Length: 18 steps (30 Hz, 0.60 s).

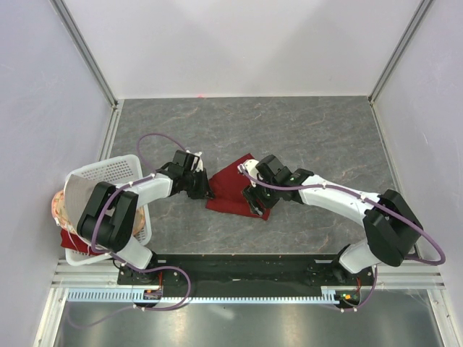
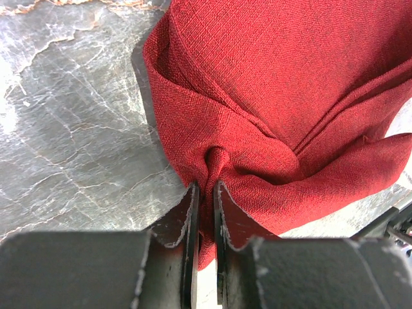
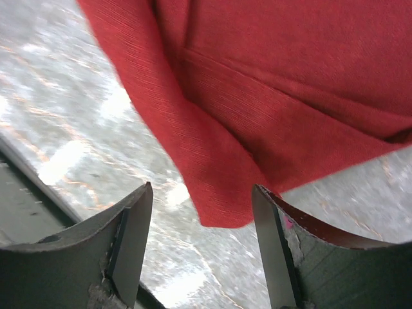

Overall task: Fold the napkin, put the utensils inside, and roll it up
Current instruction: Roll the napkin with the utensil

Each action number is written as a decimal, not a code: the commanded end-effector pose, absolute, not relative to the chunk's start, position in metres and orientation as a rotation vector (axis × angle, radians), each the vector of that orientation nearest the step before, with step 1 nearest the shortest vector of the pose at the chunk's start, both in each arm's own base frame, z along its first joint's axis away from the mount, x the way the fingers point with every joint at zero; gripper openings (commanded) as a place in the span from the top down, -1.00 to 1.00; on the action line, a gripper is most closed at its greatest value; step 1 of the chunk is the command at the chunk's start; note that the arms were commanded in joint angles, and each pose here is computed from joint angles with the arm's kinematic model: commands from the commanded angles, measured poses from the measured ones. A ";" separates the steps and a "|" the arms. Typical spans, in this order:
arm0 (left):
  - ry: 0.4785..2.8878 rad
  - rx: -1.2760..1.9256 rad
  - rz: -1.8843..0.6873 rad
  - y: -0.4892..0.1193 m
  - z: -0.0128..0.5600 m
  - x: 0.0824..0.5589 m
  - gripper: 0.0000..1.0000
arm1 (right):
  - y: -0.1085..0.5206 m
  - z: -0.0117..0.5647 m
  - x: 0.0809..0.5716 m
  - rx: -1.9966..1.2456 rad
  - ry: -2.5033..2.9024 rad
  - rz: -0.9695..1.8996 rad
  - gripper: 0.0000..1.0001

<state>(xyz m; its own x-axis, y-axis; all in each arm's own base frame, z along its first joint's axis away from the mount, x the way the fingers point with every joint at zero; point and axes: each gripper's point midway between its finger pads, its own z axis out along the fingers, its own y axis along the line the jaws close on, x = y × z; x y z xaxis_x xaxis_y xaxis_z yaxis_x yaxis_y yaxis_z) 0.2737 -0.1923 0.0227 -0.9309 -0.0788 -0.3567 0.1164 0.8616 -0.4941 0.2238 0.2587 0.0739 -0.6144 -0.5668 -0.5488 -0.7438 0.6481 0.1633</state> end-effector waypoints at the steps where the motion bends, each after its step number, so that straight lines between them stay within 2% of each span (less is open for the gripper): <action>1: 2.715 0.083 -0.683 -0.183 0.014 0.268 0.96 | 0.248 0.061 0.231 -1.036 2.422 0.370 -0.43; 11: 2.711 0.092 -0.681 -0.183 0.014 0.268 0.96 | 0.254 0.042 0.231 -1.148 2.397 0.313 -0.51; 18: 2.709 0.093 -0.677 -0.183 0.014 0.269 0.96 | 0.250 0.028 0.210 -1.239 2.478 0.289 -0.39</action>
